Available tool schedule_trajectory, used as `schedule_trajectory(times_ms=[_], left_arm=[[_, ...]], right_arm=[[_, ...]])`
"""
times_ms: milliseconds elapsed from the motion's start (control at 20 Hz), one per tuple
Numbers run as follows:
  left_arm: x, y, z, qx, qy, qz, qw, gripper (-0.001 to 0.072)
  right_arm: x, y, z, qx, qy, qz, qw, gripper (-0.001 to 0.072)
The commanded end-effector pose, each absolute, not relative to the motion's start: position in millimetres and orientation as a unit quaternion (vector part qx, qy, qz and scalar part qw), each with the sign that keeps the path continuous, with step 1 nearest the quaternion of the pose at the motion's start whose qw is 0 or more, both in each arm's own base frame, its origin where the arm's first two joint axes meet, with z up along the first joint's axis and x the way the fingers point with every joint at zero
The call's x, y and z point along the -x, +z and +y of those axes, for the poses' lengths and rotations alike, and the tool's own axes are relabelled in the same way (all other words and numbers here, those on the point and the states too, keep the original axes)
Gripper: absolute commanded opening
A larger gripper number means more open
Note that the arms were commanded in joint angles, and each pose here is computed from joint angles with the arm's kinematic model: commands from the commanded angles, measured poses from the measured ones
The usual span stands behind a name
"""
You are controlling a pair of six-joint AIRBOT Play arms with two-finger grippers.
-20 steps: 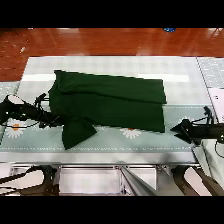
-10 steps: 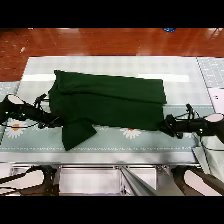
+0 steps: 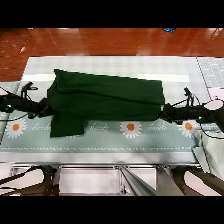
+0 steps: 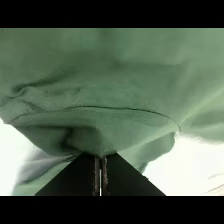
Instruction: Fold the shirts.
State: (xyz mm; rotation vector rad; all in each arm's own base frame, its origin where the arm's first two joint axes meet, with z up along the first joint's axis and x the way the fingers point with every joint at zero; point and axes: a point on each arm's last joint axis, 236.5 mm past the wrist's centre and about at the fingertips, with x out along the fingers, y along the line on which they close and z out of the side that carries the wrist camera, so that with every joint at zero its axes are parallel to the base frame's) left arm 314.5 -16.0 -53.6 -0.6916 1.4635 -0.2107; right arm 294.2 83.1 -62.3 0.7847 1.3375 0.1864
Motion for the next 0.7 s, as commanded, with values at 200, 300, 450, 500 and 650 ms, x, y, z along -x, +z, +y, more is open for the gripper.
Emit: schedule_trajectory(times_ms=[200,300,450,500,650], left_arm=[[-416.3,-15.9,-32.9,0.327,-0.122,0.573,0.742,0.0025],[-446.0,-18.2,-48.7,0.321,-0.136,0.578,0.738,0.0025],[-495.0,-22.3,-60.7,0.332,-0.135,0.575,0.735,0.0025],[-508.3,-22.8,-59.6,0.339,-0.131,0.574,0.734,0.0025],[-535.9,-25.4,-52.1,0.357,-0.124,0.576,0.725,0.0025]], right_arm=[[-364.0,-39.9,65.9,-0.343,0.081,0.556,0.753,0.002],[-391.8,-39.7,61.8,-0.347,0.083,0.551,0.754,0.002],[-430.6,-40.4,57.4,-0.354,0.088,0.544,0.756,0.002],[-442.2,-40.4,55.2,-0.354,0.088,0.541,0.758,0.002],[-470.0,-39.6,50.4,-0.355,0.09,0.533,0.763,0.002]])
